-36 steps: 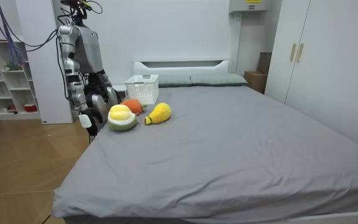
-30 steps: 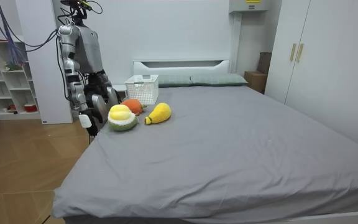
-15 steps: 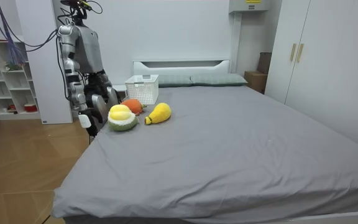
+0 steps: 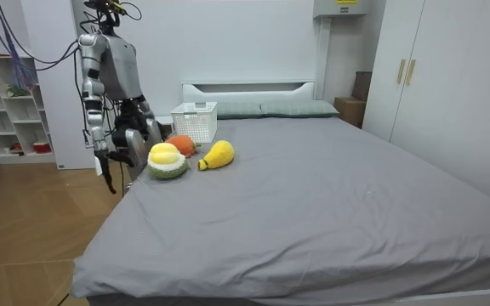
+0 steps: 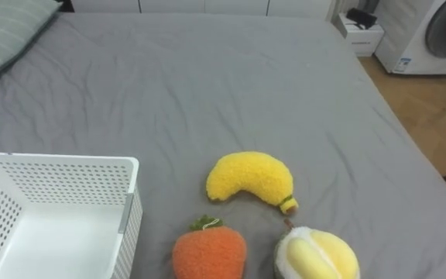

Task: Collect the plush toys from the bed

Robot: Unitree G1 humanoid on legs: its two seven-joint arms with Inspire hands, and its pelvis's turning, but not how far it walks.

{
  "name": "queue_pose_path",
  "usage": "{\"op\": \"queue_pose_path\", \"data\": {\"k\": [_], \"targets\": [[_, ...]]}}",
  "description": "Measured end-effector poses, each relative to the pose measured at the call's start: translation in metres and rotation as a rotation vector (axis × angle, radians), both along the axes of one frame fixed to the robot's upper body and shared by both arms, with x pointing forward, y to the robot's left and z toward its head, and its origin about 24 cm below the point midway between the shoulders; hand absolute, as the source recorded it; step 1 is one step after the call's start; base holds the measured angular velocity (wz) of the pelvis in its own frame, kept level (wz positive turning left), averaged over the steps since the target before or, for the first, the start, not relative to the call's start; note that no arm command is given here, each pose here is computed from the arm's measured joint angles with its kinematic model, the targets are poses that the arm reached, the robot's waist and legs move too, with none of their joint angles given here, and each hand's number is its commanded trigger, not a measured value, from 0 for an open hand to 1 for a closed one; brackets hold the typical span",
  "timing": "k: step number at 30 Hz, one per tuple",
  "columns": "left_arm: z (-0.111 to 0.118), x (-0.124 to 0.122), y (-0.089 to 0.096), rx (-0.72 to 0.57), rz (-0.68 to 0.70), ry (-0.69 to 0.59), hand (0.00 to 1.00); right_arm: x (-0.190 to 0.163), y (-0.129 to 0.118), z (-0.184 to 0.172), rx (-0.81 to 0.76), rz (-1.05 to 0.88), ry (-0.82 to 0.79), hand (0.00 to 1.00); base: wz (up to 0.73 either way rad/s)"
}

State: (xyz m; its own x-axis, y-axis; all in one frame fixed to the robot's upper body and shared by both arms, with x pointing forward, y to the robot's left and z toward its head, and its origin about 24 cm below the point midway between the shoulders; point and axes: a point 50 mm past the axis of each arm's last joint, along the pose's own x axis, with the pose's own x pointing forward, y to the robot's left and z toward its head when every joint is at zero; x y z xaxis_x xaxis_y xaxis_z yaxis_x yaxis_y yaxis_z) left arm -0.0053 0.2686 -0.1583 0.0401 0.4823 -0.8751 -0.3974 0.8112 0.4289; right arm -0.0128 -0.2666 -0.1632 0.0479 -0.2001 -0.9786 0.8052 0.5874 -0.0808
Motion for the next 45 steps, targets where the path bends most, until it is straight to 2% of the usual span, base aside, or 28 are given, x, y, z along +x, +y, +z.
{"op": "queue_pose_path", "data": {"k": [3,5,8,9,11,15,17,20,26,33,41,45], "targets": [[0.002,-0.002,0.008,0.017,0.003,0.010,0.00,0.018,-0.029,0.010,-0.104,0.021,-0.020,0.00,-0.21],[0.002,-0.003,0.008,0.021,0.007,0.015,0.00,0.047,-0.055,0.025,-0.241,0.065,-0.074,0.00,-0.19],[0.003,-0.003,0.009,0.026,-0.002,0.011,0.00,0.089,-0.076,0.048,-0.409,0.170,-0.175,0.00,0.01],[0.003,-0.003,0.009,0.025,-0.008,0.014,0.00,0.098,-0.079,0.054,-0.444,0.199,-0.197,0.00,0.00],[0.003,-0.001,0.007,0.020,-0.017,0.014,0.00,0.138,-0.085,0.084,-0.599,0.302,-0.322,0.00,-0.08],[0.002,0.002,0.006,0.017,-0.035,0.011,0.00,0.182,-0.084,0.131,-0.829,0.435,-0.476,0.00,0.00],[0.002,0.006,0.004,0.016,-0.060,0.007,0.00,0.199,-0.077,0.154,-0.924,0.498,-0.556,0.00,0.06],[0.002,0.009,0.003,0.017,-0.079,0.006,0.00,0.217,-0.062,0.170,-0.989,0.587,-0.627,0.00,0.03],[0.001,0.013,0.000,0.014,-0.129,0.001,0.00,0.231,-0.032,0.169,-0.973,0.770,-0.684,0.00,0.05],[0.002,0.016,-0.001,0.016,-0.138,-0.012,0.00,0.236,-0.010,0.160,-0.960,1.011,-0.654,0.00,0.01],[0.001,0.013,-0.003,-0.002,-0.152,-0.002,0.00,0.226,0.010,0.124,-0.748,1.291,-0.525,0.00,0.04],[0.001,0.012,-0.004,-0.025,-0.151,0.009,0.00,0.218,0.010,0.112,-0.657,1.381,-0.456,0.00,0.07]]}}
